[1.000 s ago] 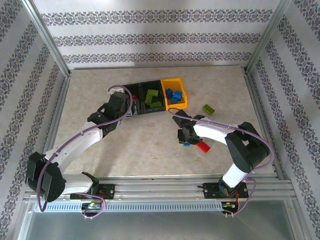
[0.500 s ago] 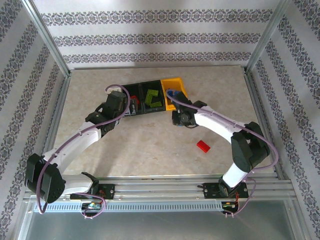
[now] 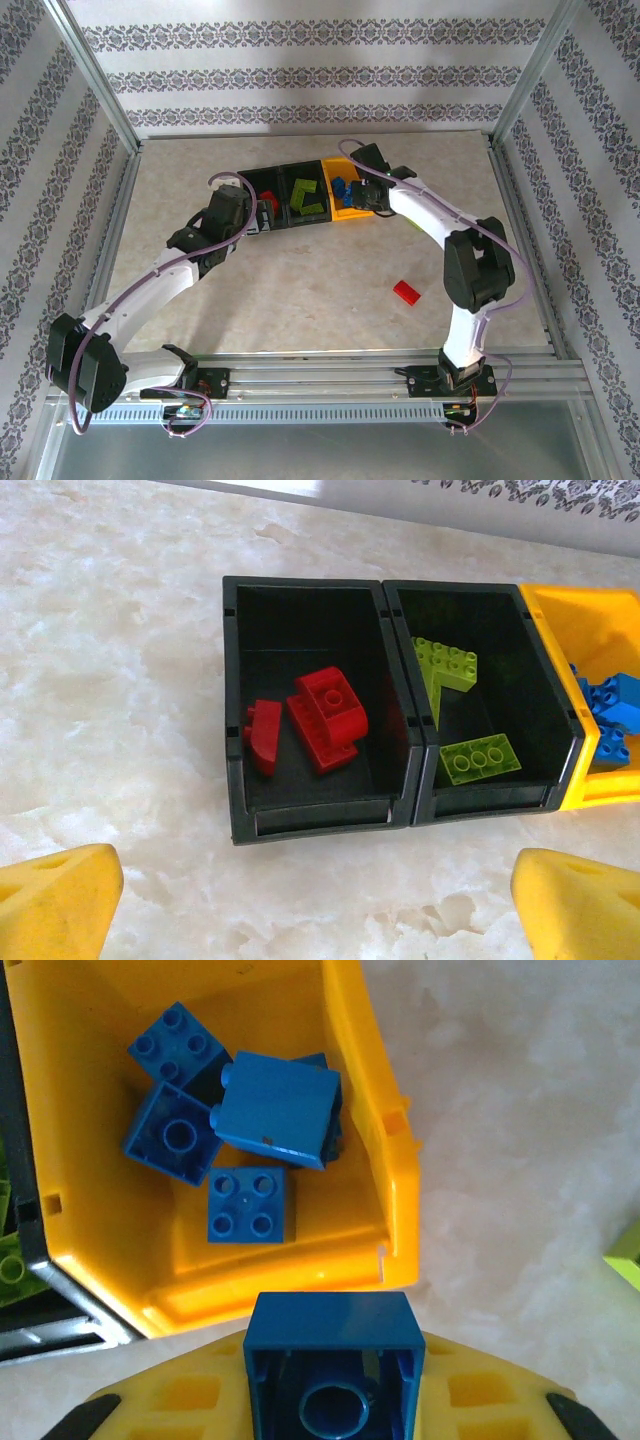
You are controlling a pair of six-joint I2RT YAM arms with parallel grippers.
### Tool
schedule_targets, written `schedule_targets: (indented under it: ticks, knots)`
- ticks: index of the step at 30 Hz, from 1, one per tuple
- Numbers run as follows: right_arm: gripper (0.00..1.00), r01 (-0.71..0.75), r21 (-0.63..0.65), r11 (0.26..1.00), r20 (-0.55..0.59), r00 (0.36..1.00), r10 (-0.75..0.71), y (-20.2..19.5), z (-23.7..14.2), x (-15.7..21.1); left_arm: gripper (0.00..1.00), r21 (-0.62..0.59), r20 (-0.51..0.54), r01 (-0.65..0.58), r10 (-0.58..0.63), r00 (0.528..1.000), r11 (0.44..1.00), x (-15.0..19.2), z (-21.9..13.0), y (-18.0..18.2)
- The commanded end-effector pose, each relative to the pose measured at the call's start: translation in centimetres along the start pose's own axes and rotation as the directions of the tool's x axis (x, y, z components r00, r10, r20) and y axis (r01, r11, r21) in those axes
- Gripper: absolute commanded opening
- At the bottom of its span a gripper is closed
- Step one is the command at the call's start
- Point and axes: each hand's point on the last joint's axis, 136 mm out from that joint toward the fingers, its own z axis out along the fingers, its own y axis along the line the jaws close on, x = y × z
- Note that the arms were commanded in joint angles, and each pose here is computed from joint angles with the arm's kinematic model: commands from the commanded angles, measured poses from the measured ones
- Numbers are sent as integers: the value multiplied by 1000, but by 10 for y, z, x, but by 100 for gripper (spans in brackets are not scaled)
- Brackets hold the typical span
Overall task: Sort the legos into containers by color
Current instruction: Place the lego in the container.
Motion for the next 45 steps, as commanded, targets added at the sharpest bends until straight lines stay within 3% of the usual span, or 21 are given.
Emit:
schedule_targets:
  ticks: [1,24,30,34,45]
  knots:
    - [28,39,11,999,42,998,-40,4,4,-19,100,2,21,30,-30,999,1000,-6,-3,5]
    - [34,162,24,987,140,977,-164,45,53,-90,100,0,5,28,-28,1000,1000,-3,0,6]
    - [44,164,27,986,126,978,-166,47,63,-93,100,-2,-3,23,-23,1000,1000,-2,1,6]
    - [51,166,26,986,131,977,-168,46,57,-96,100,-4,-2,23,-23,1000,1000,-2,0,6]
    - [59,158,26,987,183,970,-160,36,6,-102,100,-6,0,23,-23,1000,1000,-3,-2,8]
